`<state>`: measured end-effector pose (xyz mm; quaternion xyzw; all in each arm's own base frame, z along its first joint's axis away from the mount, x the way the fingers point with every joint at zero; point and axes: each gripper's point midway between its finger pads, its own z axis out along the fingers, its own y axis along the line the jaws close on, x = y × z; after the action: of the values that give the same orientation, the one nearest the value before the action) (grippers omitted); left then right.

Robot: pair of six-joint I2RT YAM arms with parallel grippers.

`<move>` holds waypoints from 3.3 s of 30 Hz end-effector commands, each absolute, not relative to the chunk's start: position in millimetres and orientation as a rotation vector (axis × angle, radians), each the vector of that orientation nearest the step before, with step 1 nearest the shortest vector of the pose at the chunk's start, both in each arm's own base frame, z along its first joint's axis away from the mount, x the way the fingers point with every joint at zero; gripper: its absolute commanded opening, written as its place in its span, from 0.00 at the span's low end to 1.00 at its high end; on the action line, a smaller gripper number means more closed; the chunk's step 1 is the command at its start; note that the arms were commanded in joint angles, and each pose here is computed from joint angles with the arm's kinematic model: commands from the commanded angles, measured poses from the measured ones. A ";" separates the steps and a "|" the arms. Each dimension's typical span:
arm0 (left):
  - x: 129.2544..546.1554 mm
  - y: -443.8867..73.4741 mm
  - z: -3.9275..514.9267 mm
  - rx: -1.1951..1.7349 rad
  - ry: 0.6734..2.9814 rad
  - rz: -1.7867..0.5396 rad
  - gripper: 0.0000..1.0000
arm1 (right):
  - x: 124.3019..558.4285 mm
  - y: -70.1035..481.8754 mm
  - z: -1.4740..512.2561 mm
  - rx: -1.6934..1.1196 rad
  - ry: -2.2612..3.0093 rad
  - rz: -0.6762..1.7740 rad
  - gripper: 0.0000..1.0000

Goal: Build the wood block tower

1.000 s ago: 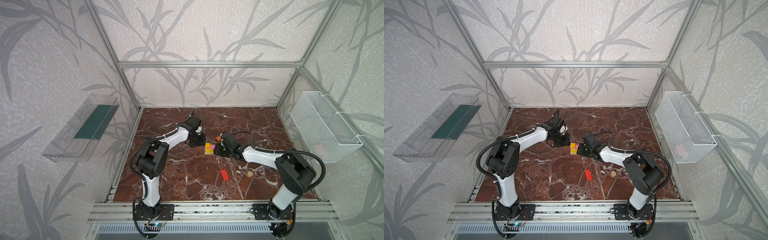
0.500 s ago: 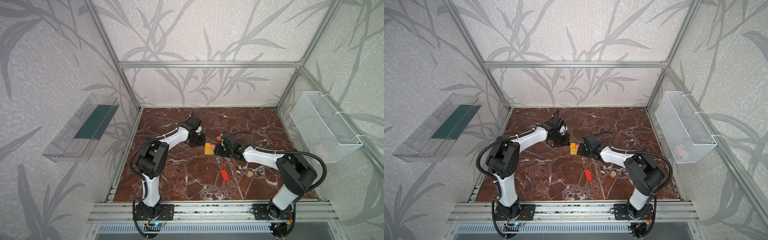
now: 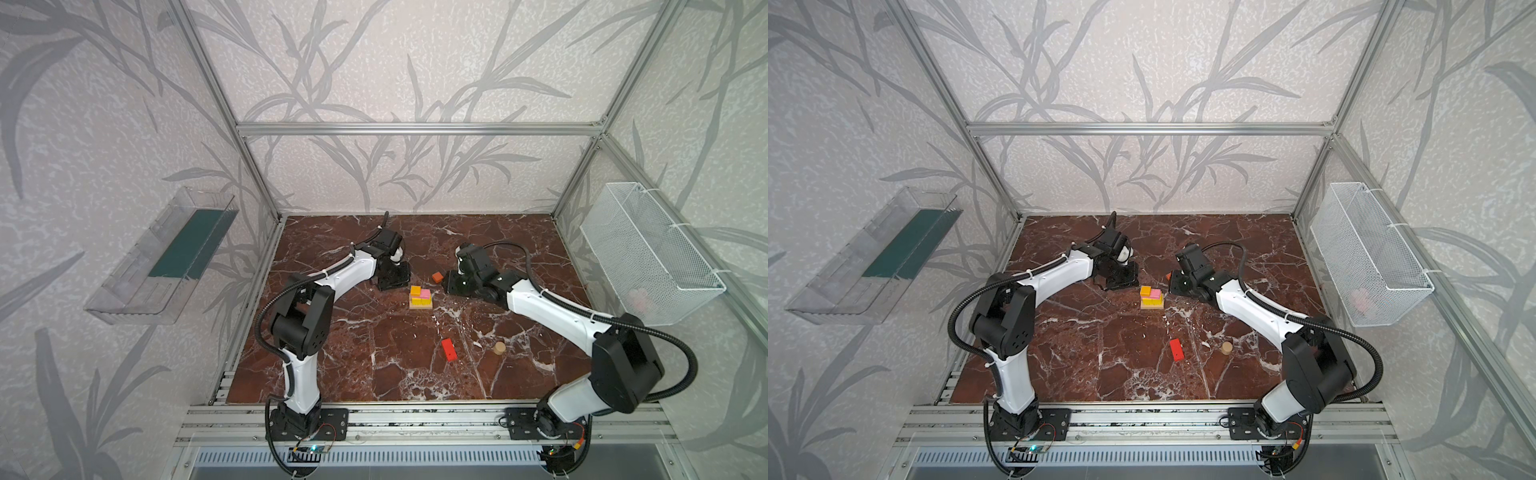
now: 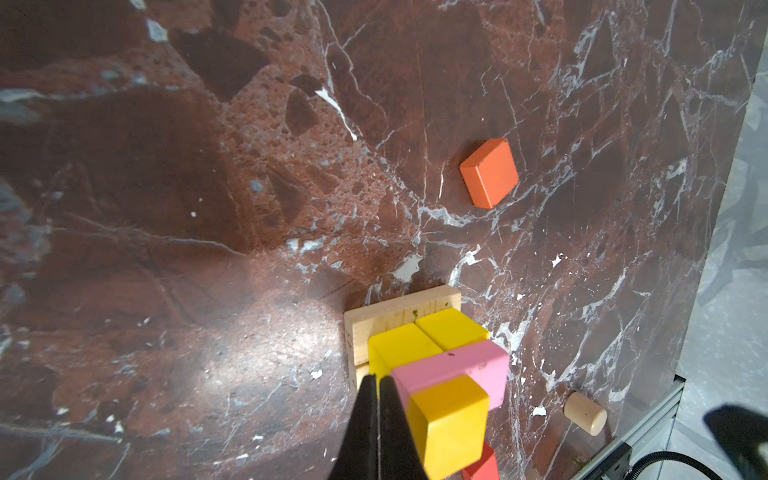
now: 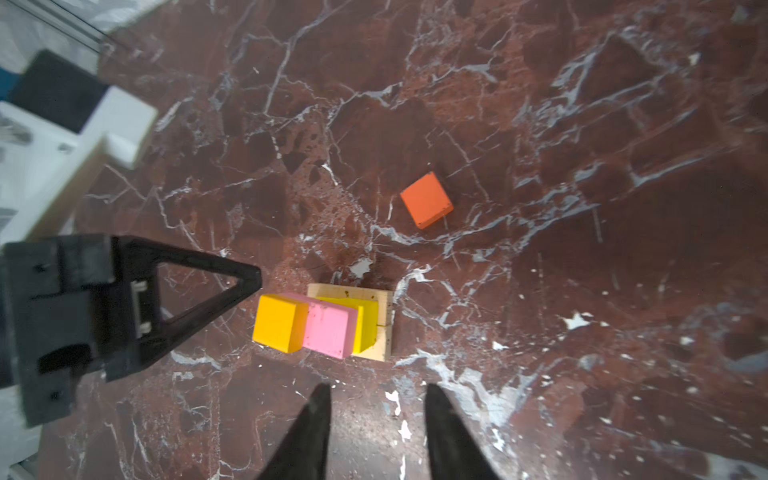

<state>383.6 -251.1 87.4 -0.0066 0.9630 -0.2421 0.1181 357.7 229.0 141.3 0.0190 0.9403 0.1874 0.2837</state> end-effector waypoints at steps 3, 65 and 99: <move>385.8 -239.3 120.6 -0.009 2.739 -0.684 0.00 | 373.1 215.0 121.7 -0.188 2.647 0.263 0.56; 375.2 -217.6 121.9 -0.043 2.741 -0.645 0.00 | 442.4 242.8 21.8 -0.526 2.844 0.157 0.40; 365.2 -208.5 154.5 -0.055 2.646 -0.684 0.00 | 377.5 244.6 142.8 -0.350 2.733 0.259 0.19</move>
<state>368.4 -212.8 149.4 -0.0174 0.9499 -0.2445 0.1941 398.3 245.2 142.8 -0.1281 0.9657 0.1013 0.2018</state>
